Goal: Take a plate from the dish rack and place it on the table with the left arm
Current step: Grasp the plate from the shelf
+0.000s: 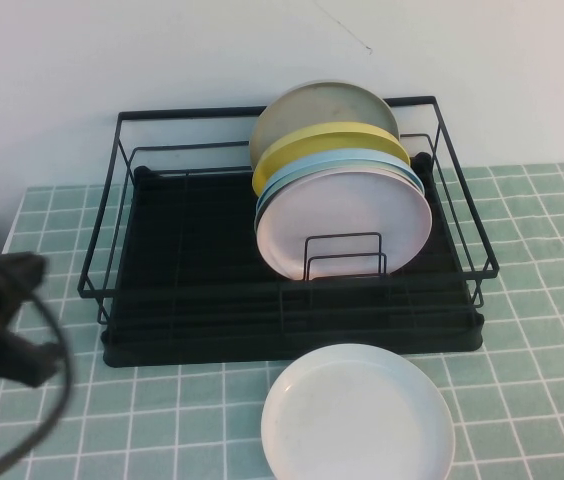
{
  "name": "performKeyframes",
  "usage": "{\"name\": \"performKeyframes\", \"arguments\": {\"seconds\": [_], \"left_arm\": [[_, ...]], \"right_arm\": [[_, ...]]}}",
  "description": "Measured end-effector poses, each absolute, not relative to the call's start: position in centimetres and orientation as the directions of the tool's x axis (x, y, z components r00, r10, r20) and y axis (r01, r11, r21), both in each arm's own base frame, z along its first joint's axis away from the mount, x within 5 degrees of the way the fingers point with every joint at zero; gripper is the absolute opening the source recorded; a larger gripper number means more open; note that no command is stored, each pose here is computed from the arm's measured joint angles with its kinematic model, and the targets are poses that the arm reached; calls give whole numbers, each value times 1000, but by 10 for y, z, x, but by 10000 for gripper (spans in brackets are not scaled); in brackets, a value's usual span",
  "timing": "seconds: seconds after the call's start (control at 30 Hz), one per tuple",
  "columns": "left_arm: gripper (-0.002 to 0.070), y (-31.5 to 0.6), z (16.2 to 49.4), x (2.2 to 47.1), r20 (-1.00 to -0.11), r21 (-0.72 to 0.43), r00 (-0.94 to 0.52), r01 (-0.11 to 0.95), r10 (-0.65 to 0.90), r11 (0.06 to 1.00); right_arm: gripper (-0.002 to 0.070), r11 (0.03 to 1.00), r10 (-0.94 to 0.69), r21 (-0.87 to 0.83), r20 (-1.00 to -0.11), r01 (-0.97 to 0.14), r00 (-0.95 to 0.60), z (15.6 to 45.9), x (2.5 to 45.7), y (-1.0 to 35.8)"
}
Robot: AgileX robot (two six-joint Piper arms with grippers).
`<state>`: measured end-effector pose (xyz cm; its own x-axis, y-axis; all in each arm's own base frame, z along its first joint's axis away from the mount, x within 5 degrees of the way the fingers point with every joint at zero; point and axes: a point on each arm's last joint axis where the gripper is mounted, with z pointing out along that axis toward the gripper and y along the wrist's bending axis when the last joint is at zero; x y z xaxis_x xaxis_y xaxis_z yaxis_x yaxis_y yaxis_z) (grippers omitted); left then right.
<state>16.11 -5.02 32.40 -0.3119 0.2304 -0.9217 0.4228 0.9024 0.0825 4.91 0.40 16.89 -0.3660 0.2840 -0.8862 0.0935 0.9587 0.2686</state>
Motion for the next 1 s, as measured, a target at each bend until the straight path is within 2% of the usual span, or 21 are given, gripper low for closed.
{"name": "performKeyframes", "arguments": {"seconds": [0.2,0.4,0.5,0.67,0.8,0.9,1.0], "left_arm": [[-3,-82,318,200,-888,138,-268,619,373,773],[-3,-110,308,246,-886,108,-219,760,409,641],[-3,-119,302,266,-903,59,-228,773,363,632],[8,-126,282,297,-915,-48,-307,727,262,685],[110,-132,269,312,-910,-23,-290,748,296,663],[251,-140,259,319,-903,3,-270,772,333,636],[347,-152,248,324,-893,41,-239,801,382,597]], "right_arm": [[-1,959,284,269,-886,94,-366,169,49,4],[-1,959,284,269,-886,94,-366,169,49,4],[-1,959,284,269,-886,94,-366,169,49,4],[-1,959,284,269,-886,94,-366,169,49,4],[-1,959,284,269,-886,94,-366,169,49,4],[-1,959,284,269,-886,94,-366,169,49,4],[-1,959,284,269,-886,94,-366,169,49,4]]}}
